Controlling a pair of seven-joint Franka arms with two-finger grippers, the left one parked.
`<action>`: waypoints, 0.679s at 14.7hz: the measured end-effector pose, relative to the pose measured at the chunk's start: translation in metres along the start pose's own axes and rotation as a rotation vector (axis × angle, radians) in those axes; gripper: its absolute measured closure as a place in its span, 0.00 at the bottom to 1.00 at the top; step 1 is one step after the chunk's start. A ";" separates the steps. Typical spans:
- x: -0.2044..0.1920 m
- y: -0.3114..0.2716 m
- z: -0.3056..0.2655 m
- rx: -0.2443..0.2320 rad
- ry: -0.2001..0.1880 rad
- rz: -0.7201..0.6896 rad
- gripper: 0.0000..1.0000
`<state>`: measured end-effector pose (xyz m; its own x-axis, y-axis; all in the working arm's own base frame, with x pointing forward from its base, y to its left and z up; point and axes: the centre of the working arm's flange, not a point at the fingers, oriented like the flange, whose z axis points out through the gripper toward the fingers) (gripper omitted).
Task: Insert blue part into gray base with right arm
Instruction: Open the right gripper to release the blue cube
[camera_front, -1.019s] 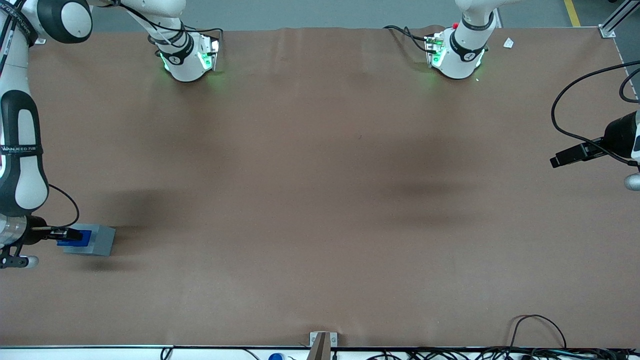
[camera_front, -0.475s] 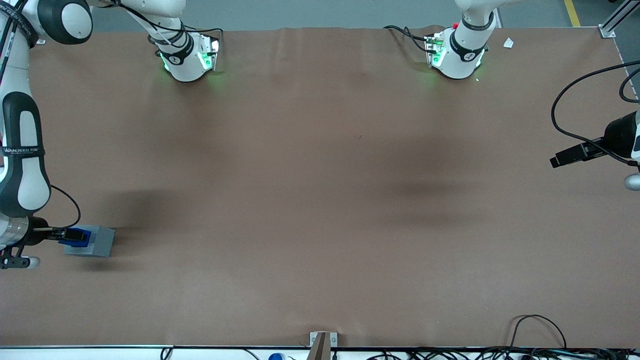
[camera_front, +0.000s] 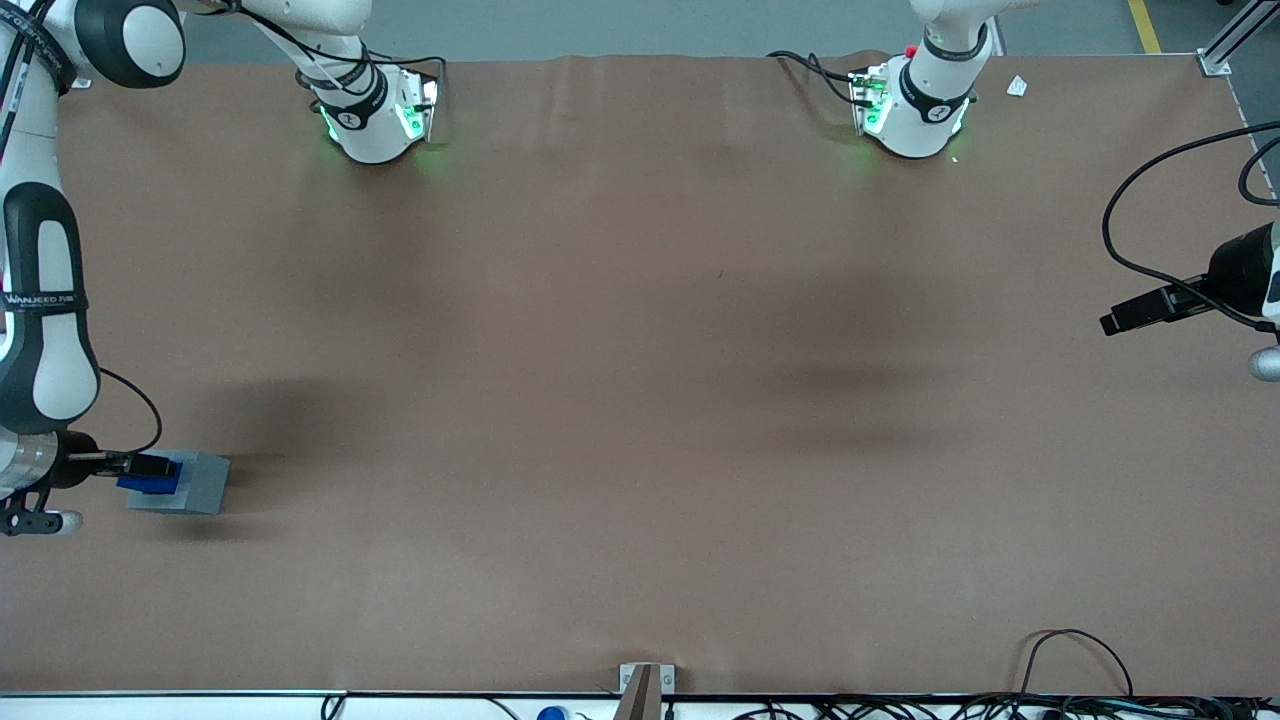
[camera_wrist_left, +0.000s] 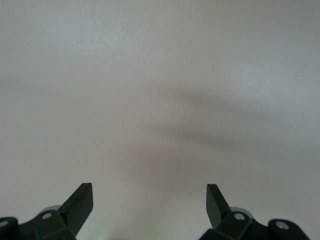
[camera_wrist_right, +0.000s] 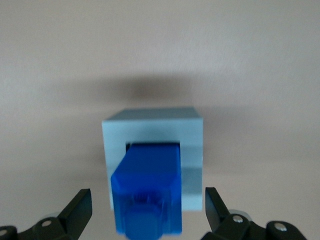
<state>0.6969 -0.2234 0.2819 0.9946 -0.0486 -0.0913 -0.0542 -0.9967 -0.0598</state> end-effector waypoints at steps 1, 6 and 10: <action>-0.002 0.000 -0.003 0.002 -0.010 0.000 0.00; -0.012 0.000 -0.056 -0.008 0.014 0.005 0.00; -0.035 -0.021 -0.128 -0.007 0.013 -0.009 0.00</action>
<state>0.6746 -0.2094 0.4139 0.9962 -0.0408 -0.0776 -0.0450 -0.9976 -0.0532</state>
